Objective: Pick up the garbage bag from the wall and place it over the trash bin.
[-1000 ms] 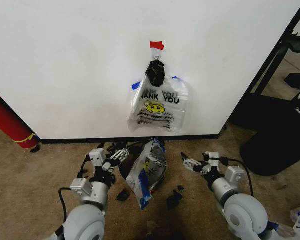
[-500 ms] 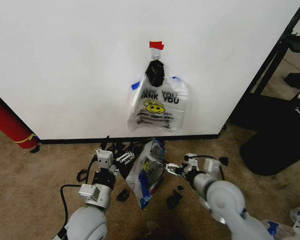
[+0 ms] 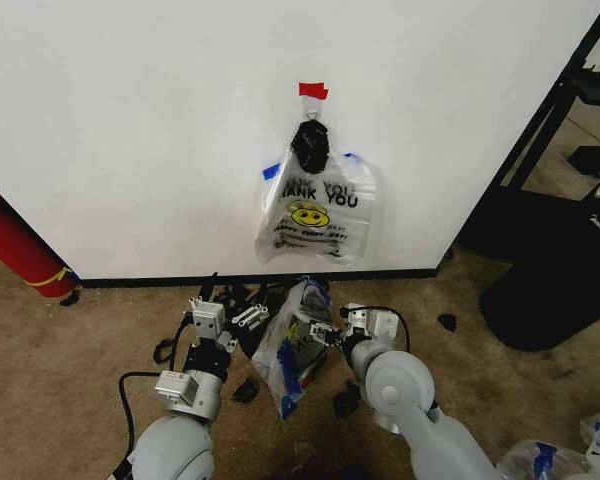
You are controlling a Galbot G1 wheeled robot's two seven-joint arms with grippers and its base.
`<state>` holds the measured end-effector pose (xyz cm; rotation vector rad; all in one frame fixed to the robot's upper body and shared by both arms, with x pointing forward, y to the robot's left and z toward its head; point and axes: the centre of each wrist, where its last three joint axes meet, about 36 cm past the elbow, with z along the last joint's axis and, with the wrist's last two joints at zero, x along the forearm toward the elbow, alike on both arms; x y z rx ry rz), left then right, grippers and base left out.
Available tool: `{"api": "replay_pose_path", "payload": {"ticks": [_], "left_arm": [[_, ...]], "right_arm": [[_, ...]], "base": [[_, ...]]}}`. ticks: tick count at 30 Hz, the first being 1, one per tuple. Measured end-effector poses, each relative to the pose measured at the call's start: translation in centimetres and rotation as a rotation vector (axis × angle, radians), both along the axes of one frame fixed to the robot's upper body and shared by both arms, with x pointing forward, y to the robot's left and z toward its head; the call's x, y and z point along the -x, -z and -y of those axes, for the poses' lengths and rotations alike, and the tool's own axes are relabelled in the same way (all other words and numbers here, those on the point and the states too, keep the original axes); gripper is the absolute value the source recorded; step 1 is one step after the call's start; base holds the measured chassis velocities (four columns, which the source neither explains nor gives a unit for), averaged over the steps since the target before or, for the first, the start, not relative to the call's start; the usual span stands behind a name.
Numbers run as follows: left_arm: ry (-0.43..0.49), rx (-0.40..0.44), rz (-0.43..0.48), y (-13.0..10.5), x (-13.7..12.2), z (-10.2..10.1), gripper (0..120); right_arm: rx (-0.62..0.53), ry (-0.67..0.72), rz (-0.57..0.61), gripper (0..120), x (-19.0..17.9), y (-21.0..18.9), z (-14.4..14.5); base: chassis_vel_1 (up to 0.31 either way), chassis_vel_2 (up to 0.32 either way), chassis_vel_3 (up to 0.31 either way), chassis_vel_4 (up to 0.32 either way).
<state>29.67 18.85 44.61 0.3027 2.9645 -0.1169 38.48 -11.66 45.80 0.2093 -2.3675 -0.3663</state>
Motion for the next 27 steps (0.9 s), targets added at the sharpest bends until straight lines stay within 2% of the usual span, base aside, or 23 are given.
{"api": "replay_pose_path", "payload": {"ticks": [2, 6, 9, 13, 14, 19, 27], "left_arm": [[0.000, 0.001, 0.000, 0.0, 0.0, 0.0, 100], [-0.003, 0.005, 0.003, -0.1, -0.1, 0.0, 100], [-0.002, 0.008, 0.007, -0.1, -0.2, 0.0, 100], [0.000, 0.014, 0.001, 0.1, -0.2, 0.2, 100], [0.000, 0.014, 0.001, 0.1, -0.2, 0.2, 100], [0.004, 0.018, -0.007, 0.1, 0.0, 0.2, 100], [0.005, 0.039, -0.033, 0.0, 0.2, 0.3, 100]], "right_arm": [[-0.001, 0.002, -0.007, 69, -0.2, 0.1, -0.2], [-0.007, 0.009, -0.031, 51, -0.6, 0.7, -0.8], [-0.004, 0.012, -0.041, 44, -0.7, 0.8, -0.8], [-0.001, 0.018, -0.058, 26, -1.0, 1.0, -0.7], [-0.001, 0.018, -0.058, 26, -1.0, 1.0, -0.7], [-0.016, 0.030, -0.069, 5, -1.6, 1.1, -0.4], [-0.041, 0.026, -0.074, 1, -1.9, 1.3, -0.7]], "base": [[0.000, 0.000, 0.000, 0.000], [0.000, 0.000, 0.000, 0.000], [0.000, 0.000, 0.000, 0.000], [0.000, 0.000, 0.000, 0.000], [0.000, 0.000, 0.000, 0.000], [0.000, 0.000, 0.000, 0.000], [0.000, 0.000, 0.000, 0.000]]}}
